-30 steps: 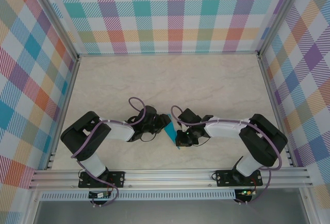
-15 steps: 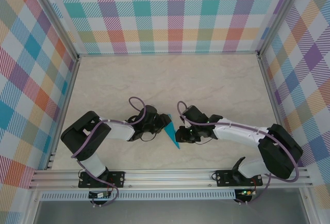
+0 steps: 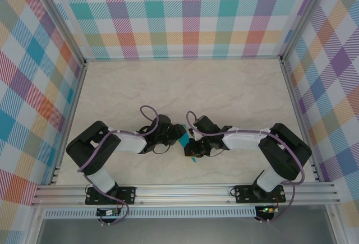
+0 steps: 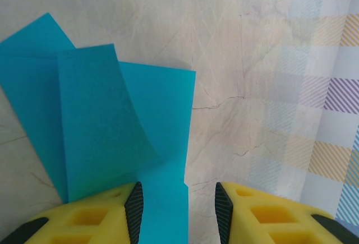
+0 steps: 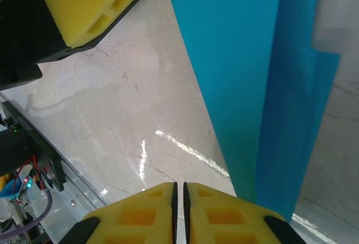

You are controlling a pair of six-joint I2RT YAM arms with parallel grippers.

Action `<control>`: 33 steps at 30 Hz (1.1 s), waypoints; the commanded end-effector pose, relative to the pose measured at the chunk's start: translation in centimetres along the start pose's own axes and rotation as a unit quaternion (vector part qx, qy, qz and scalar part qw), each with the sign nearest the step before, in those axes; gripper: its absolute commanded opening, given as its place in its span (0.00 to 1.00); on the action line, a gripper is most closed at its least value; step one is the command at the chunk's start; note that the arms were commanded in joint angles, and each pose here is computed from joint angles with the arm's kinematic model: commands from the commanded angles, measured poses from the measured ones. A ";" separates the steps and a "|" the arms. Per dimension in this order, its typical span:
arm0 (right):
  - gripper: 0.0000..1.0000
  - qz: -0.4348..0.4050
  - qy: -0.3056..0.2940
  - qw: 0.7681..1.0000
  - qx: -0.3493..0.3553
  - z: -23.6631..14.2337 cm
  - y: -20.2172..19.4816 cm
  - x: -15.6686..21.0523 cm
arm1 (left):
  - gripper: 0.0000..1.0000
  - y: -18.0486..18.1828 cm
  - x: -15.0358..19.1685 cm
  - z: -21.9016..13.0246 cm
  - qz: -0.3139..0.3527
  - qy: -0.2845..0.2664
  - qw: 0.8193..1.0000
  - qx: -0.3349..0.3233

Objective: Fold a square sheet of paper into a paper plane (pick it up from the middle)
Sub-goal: Fold the wing for the fifth time at the center of the table.

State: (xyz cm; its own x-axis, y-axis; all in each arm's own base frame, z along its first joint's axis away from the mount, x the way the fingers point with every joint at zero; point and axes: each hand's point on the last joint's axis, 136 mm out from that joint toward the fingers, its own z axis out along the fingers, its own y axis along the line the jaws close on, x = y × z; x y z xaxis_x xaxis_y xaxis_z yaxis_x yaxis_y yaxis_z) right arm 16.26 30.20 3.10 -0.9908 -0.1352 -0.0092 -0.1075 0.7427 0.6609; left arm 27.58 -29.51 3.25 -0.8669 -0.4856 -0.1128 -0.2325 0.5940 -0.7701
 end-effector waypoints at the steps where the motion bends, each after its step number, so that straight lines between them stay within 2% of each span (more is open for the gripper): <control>1: 0.14 0.008 0.007 1.000 -0.027 0.1 -0.1 0.5 | 0.41 5.5 1.3 0.7 -0.006 0.015 0.996 -0.091; 19: 0.18 0.033 0.034 0.998 -0.045 0.1 -2.2 3.0 | 0.41 5.5 1.4 0.7 -0.008 0.016 0.996 -0.092; 29: 0.18 0.067 0.038 0.997 0.005 0.1 -4.9 4.2 | 0.41 5.6 1.4 0.8 -0.010 0.018 0.995 -0.094; 33: 0.17 0.094 0.039 0.994 0.045 0.1 -6.6 4.6 | 0.41 5.6 1.5 0.8 -0.009 0.019 0.995 -0.094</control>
State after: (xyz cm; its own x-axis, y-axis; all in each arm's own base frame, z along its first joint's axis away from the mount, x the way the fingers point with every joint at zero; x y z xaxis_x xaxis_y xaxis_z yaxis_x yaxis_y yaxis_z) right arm 14.35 28.20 1.48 -0.9931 -0.1034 0.0545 -0.0343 0.7031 0.7103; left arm 27.58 -29.53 3.24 -0.8673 -0.4851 -0.1121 -0.2328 0.5942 -0.7698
